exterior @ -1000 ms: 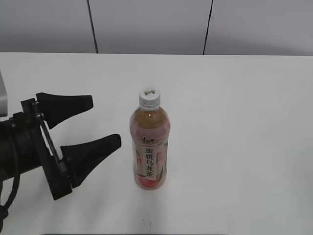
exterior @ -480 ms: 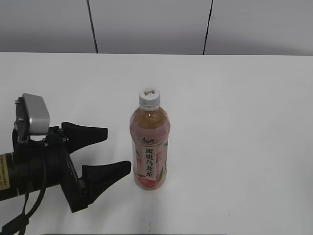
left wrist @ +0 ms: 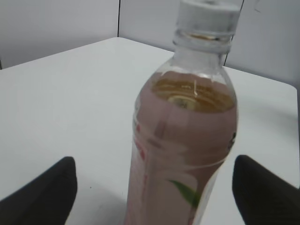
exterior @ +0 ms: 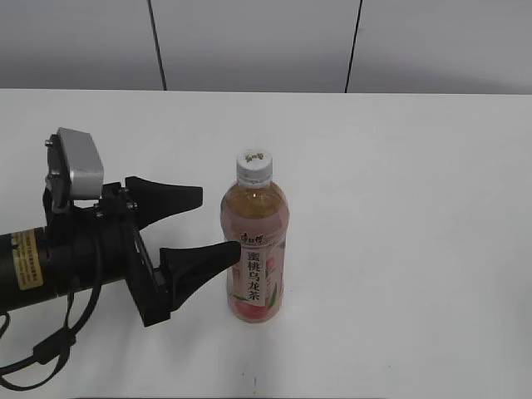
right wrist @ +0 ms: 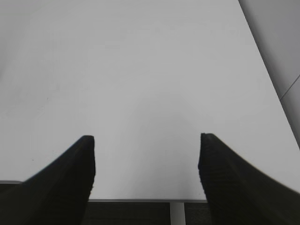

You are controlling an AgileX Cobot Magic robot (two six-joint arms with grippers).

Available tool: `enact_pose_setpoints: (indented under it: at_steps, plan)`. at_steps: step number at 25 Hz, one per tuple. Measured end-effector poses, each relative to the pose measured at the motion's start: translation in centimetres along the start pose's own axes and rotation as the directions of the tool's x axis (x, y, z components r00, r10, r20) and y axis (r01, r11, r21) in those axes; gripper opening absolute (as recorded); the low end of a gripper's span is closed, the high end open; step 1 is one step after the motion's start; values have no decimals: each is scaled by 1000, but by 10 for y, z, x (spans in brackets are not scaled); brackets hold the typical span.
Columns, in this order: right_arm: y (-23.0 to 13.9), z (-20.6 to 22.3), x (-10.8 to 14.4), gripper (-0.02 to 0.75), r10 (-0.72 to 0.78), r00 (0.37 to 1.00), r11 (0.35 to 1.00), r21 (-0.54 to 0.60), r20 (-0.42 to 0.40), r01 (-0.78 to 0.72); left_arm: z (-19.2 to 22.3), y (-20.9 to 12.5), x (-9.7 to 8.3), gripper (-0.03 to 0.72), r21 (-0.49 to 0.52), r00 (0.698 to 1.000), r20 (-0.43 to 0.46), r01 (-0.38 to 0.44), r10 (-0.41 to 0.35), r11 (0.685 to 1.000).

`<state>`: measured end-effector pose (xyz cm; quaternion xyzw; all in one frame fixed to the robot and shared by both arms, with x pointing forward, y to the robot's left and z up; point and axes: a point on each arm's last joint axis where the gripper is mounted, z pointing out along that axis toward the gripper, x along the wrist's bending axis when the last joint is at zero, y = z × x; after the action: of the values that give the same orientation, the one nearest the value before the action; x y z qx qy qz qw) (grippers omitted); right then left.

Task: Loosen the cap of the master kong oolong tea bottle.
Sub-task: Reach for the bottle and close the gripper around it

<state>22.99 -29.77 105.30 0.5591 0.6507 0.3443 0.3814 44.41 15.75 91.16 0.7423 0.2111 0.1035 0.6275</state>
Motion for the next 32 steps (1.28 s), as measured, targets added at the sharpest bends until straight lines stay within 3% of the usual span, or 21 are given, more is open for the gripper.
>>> enact_pose_setpoints:
  at_steps: [8,23,32]
  plan:
    - [0,0,0,524,-1,1000,1000,0,0,1,17,11,-7,600,-37,997,61,-49,51,998]
    - [0,0,0,524,-1,1000,1000,0,0,1,26,20,-6,594,-71,996,58,-62,67,996]
    - [0,0,0,524,-1,1000,1000,0,0,1,34,-7,-1,594,4,999,44,12,-12,1000]
